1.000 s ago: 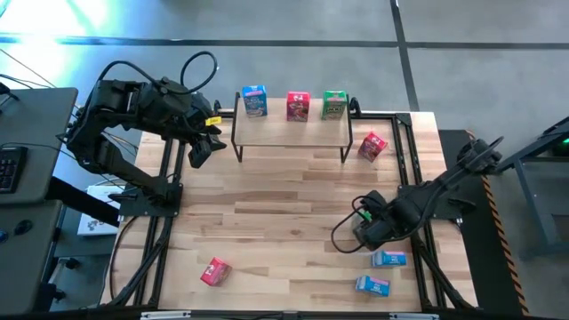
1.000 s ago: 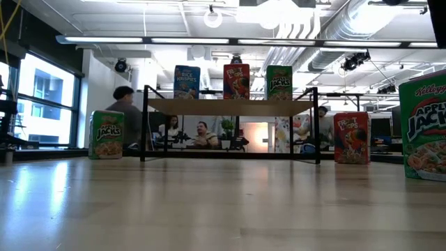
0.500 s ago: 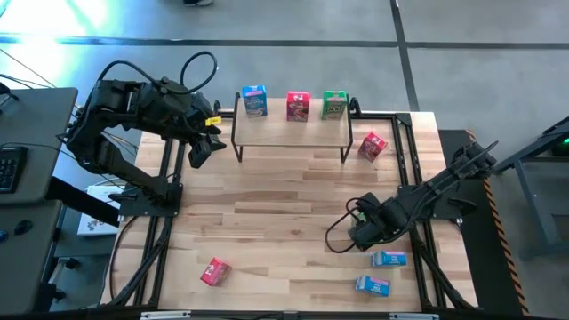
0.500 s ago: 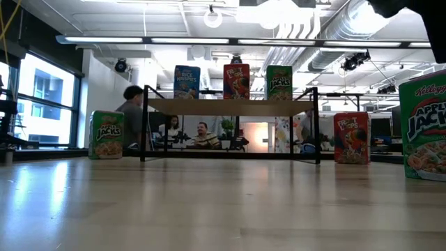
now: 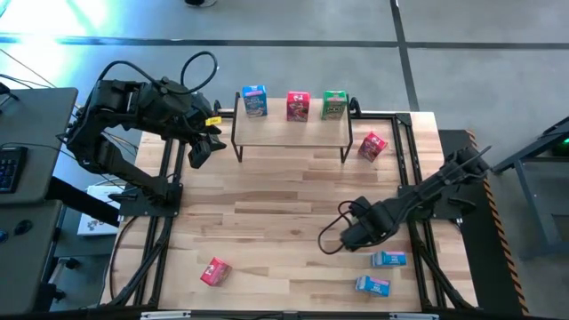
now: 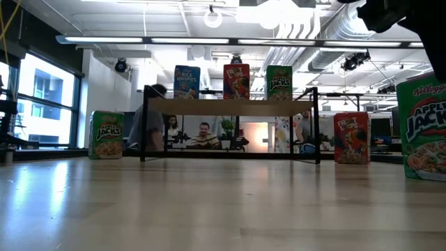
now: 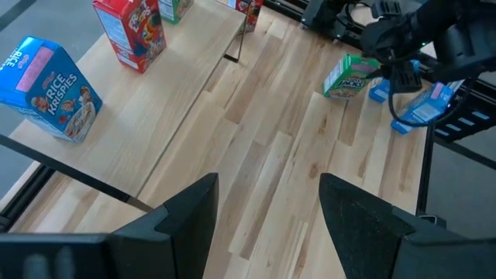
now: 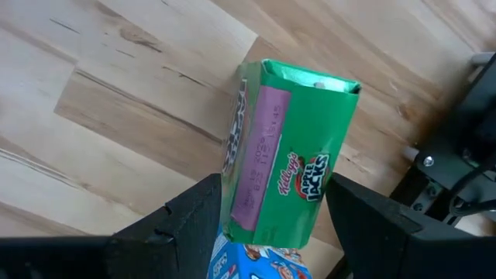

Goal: Stack cereal on shelf
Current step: Put the bottom green cereal box on the shelf aligned with the other green cereal box

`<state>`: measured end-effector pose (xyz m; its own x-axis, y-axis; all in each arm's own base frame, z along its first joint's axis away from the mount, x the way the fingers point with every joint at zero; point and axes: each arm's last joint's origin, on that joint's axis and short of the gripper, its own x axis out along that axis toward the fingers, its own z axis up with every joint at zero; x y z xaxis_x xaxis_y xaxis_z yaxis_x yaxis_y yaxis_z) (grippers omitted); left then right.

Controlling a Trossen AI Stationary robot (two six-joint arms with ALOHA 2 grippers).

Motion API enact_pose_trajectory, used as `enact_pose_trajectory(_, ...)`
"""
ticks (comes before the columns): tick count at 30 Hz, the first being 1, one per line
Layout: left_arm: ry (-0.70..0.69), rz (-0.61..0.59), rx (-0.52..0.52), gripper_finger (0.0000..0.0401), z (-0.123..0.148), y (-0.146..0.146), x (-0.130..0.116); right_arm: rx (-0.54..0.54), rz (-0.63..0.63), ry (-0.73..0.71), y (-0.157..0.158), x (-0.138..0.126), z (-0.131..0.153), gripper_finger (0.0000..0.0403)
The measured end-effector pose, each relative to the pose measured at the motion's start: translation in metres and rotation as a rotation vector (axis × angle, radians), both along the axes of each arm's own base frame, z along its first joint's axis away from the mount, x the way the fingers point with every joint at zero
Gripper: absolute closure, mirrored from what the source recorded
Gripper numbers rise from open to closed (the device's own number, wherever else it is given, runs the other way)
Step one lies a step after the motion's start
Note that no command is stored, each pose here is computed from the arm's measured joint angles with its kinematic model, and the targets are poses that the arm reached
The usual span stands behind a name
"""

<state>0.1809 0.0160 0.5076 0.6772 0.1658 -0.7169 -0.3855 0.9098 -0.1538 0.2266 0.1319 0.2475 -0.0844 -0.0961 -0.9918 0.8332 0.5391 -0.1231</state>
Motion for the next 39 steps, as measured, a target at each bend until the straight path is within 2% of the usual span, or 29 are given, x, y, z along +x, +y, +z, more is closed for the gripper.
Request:
enact_pose_trajectory(13, 0.000, -0.001, 0.001, 0.0185, 0.0000, 0.0000, 0.0000, 0.022, -0.004, 0.033, -0.0053, 0.0043, -0.0028, 0.0180)
enact_pose_trajectory(27, 0.000, 0.000, 0.000, 0.0185, 0.0000, 0.0000, 0.0000, 0.026, -0.020, 0.035, -0.0064, 0.0049, -0.0028, 0.0259)
enact_pose_trajectory(39, 0.000, 0.000, 0.000, 0.0185, 0.0000, 0.0000, 0.0000, 0.021, -0.008, 0.035, -0.0067, 0.0047, -0.0026, 0.0265)
